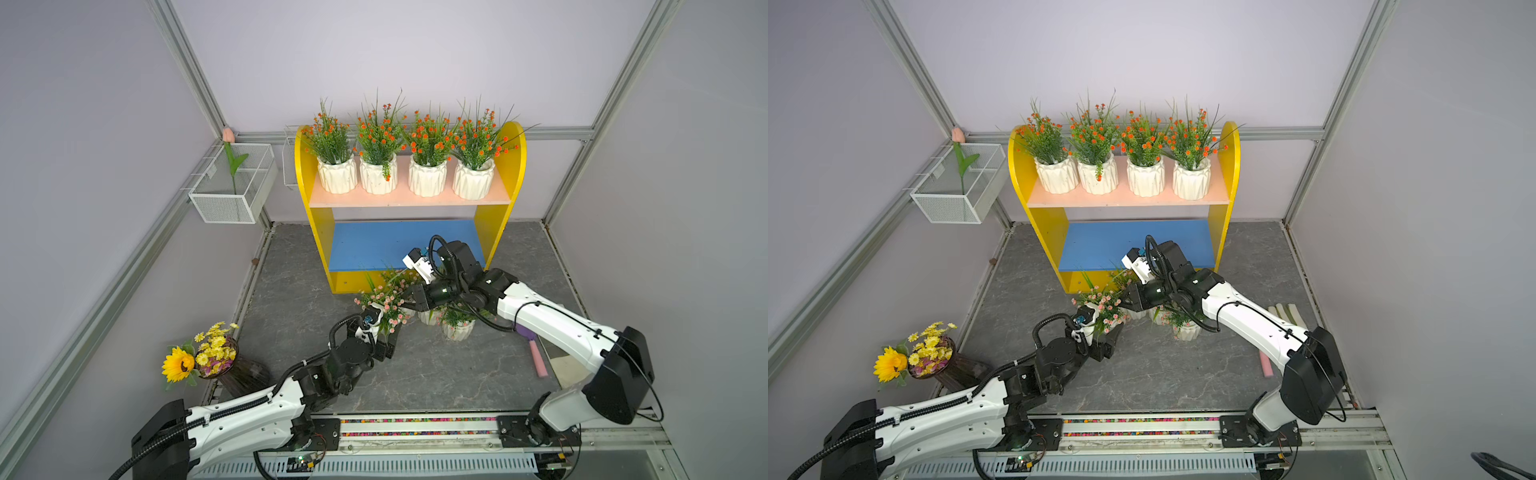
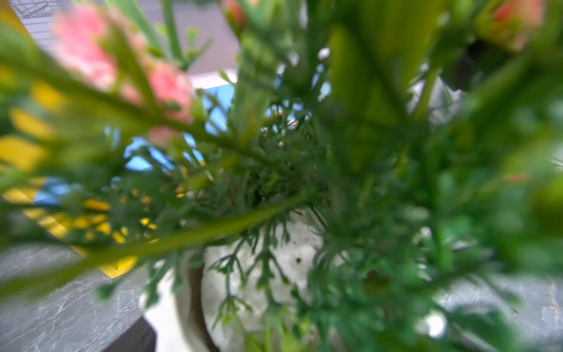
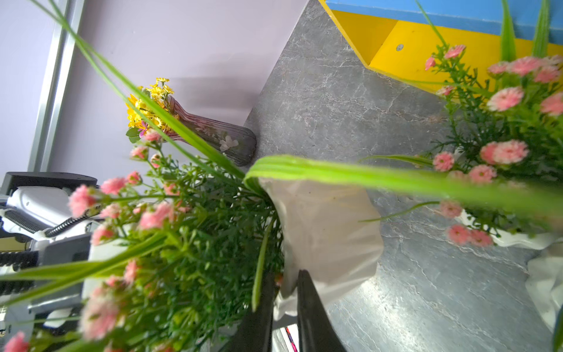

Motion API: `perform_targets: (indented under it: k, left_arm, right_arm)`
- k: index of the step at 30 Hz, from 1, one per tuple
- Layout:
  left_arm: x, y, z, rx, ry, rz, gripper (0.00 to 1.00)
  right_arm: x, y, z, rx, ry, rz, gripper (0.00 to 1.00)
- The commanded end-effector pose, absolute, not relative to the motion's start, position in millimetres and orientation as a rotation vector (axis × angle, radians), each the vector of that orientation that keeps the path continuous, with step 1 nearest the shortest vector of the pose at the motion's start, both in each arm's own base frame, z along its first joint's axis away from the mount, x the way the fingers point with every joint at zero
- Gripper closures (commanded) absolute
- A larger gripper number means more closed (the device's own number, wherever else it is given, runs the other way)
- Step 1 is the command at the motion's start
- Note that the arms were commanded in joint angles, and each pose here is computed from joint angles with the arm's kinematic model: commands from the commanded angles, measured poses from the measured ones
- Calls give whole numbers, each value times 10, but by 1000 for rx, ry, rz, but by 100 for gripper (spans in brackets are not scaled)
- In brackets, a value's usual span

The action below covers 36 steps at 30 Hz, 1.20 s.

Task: Place the baby's breath potted plants on the rack by color
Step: Pick up the baby's breath potted plant from the center of the board, then place the baby's breath potted plant on the rack.

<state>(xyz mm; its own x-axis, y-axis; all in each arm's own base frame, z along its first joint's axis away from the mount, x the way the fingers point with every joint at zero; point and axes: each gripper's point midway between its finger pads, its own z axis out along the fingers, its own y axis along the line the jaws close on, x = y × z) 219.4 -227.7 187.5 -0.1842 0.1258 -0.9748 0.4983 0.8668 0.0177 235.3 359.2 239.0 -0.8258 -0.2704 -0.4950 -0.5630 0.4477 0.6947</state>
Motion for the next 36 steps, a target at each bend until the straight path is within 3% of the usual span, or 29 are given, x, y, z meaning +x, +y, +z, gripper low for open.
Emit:
perform_targets:
  k: [1, 17, 36]
  left_arm:
    - [2277, -2272, 2303, 346, 1662, -417, 57]
    - [2334, -2167, 2376, 277, 1659, -371, 60]
    - [2783, -1942, 2655, 140, 1642, -245, 60]
  right_arm:
    - [2217, 3544, 2467, -728, 2391, 1388, 81]
    - [2356, 3044, 2594, -574, 2354, 1273, 80]
    - [2315, 2714, 2518, -476, 2373, 1213, 79]
